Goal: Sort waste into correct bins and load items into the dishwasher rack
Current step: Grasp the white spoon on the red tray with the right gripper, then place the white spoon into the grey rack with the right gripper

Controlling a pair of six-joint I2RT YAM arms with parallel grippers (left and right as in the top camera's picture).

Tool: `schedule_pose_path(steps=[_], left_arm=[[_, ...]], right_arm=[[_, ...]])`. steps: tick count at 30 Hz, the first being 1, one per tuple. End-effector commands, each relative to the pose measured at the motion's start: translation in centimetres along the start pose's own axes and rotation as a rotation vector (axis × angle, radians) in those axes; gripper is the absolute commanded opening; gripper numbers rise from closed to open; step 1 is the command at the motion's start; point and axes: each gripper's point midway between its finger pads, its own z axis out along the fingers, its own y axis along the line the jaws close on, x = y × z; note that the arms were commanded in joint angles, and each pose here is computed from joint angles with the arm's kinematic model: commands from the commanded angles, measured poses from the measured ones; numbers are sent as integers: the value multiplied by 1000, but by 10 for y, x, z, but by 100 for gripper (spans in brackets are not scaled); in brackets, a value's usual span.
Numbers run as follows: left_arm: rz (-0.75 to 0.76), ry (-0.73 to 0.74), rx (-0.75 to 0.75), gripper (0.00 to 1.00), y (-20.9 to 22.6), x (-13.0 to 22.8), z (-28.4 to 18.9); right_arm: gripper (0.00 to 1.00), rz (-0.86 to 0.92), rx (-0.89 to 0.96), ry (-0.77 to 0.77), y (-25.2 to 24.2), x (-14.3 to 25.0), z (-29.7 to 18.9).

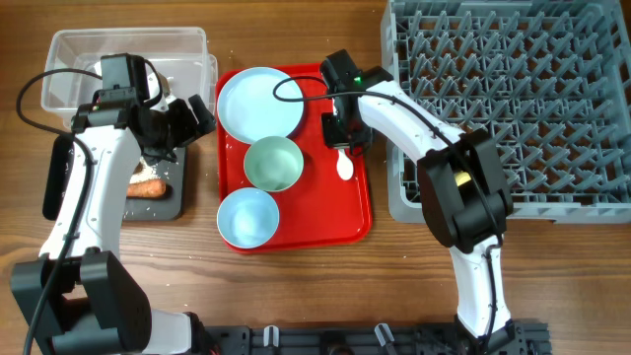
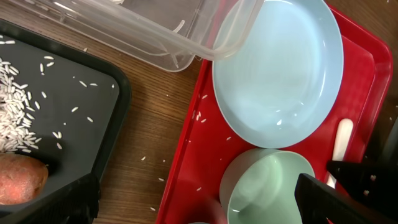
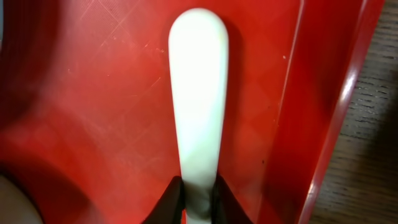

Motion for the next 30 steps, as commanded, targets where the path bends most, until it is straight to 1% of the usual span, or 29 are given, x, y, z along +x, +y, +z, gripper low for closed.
schedule_pose_path(steps=[1,3,6,9,12,16,18,19,21,22,24,26,29,30], left_arm=[[-8,-18,-1,100,-1,-4,-5],[-8,-18,-1,100,-1,-4,-5],[-8,-18,-1,100,-1,-4,-5],[-8,-18,-1,100,-1,-4,-5],[-8,-18,-1,100,-1,-4,-5],[-8,-18,-1,100,-1,-4,-5],[-8,-18,-1,100,-1,-4,-5],[-8,-18,-1,100,-1,-4,-5],[-8,-18,-1,100,-1,-4,-5],[-8,-18,-1,100,-1,-4,-5],[-8,-18,-1,100,-1,-4,-5],[-8,-18,-1,100,-1,-4,-5],[-8,-18,-1,100,-1,-4,-5],[-8,-18,-1,100,-1,-4,-5]], right_arm=[[4,33,41,106,-10,25,32],[4,33,37,109,-9,26,27],[4,7,13,71,-5,17,-3],[4,-24,-28,-23,4,6,-53],[4,-47,-46,-79,7,3,-82],[4,-39,-71,-174,3,-1,-132],[4,12,-69,-259,-23,2,-184],[4,35,-57,-278,-35,5,-198],[4,115,-7,-327,-74,17,-234],[5,123,10,-336,-89,23,-245],[4,122,40,-319,-107,30,-248],[4,133,86,-279,-120,37,-233],[4,141,97,-220,-125,45,-199],[4,148,99,-192,-128,52,-180]])
